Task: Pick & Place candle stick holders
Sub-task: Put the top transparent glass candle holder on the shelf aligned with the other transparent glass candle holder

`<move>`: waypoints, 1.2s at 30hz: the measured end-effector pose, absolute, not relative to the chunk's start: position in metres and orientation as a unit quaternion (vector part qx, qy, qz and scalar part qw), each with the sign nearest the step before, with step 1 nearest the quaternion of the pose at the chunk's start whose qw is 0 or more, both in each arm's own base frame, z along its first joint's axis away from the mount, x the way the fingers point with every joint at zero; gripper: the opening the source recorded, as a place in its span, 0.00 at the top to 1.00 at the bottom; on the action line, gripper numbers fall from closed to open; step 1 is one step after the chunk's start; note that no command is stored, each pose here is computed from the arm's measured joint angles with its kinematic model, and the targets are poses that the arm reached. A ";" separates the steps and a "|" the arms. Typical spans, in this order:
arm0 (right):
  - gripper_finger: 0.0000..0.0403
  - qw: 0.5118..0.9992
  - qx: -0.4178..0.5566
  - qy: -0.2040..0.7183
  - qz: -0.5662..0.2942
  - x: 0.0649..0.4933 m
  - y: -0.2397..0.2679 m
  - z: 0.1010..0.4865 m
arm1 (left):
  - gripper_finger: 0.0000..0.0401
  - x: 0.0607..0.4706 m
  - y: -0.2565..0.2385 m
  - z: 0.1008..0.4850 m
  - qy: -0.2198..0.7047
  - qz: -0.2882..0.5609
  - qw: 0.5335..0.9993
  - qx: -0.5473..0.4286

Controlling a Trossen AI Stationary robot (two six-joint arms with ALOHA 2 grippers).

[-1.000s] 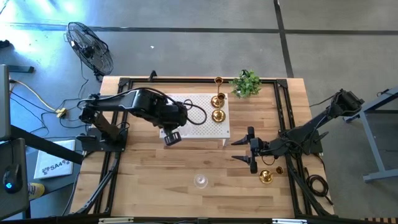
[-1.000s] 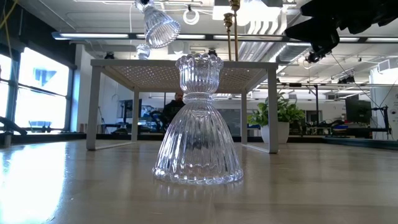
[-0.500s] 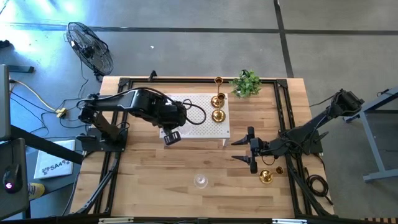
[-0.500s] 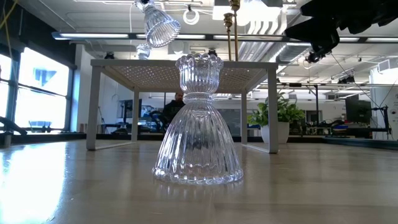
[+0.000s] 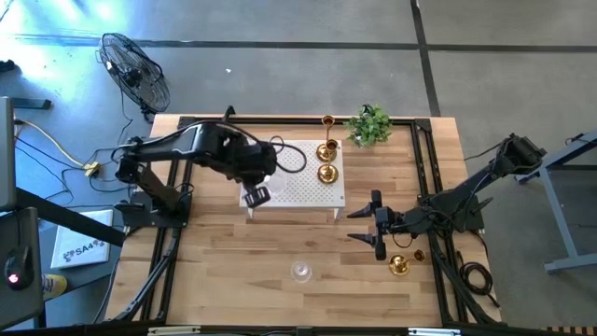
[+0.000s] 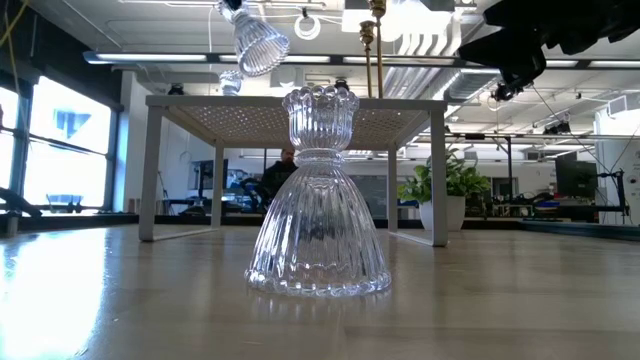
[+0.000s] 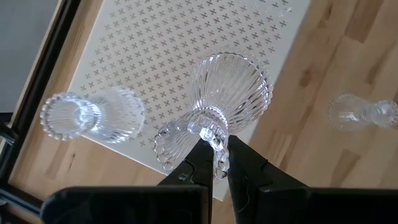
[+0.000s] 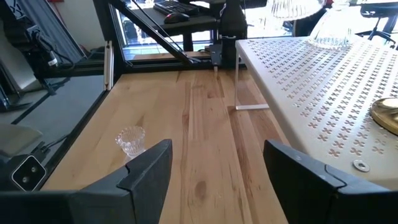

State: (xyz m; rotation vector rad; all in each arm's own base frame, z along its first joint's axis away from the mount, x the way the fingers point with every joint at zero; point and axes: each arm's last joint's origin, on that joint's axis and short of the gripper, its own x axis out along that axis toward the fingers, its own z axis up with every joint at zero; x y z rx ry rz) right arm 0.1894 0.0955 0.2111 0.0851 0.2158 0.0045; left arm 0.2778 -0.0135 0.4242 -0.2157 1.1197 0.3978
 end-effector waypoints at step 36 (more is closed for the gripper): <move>0.39 0.992 0.059 0.108 -0.025 0.189 0.094 0.210 | 0.96 0.247 0.001 0.401 0.569 0.191 0.794 -0.098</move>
